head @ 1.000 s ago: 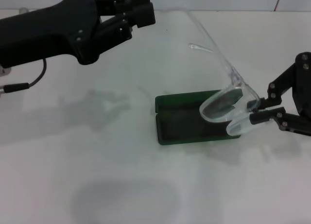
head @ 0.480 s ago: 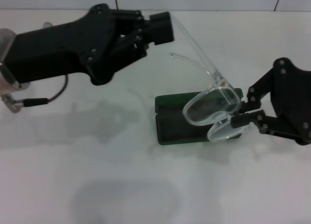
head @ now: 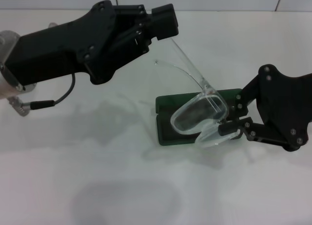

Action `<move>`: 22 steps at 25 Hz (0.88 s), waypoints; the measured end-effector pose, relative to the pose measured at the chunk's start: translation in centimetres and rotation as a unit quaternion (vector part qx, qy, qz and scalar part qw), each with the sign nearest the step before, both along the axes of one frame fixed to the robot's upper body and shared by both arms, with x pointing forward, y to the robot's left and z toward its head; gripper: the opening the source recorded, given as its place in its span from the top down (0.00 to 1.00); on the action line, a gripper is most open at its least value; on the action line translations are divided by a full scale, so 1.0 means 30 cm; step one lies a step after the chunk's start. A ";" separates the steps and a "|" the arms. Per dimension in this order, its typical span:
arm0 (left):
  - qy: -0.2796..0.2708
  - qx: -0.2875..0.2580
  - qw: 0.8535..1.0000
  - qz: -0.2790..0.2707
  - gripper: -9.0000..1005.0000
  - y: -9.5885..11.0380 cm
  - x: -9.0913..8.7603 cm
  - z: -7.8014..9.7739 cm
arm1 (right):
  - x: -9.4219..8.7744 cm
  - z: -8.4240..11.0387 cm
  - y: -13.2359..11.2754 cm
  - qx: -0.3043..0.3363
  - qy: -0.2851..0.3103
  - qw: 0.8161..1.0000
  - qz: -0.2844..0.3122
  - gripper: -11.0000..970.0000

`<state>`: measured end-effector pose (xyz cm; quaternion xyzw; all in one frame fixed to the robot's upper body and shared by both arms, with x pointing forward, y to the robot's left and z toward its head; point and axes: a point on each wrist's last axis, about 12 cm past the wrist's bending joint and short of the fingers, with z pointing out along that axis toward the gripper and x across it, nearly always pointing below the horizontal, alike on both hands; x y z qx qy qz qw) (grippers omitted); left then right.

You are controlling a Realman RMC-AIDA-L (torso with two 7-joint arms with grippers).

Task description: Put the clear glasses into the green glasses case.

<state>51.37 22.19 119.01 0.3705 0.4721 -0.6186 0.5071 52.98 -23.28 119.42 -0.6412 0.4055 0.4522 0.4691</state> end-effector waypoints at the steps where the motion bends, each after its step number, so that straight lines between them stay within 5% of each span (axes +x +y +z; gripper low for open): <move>1: 0.001 -0.001 1.000 0.000 0.93 -0.001 -0.001 -0.004 | 0.000 -0.001 0.000 0.005 0.000 1.000 0.000 0.93; 22: 0.028 0.000 0.999 -0.023 0.93 -0.041 -0.011 -0.052 | 0.004 -0.028 0.012 0.033 0.007 0.999 0.004 0.93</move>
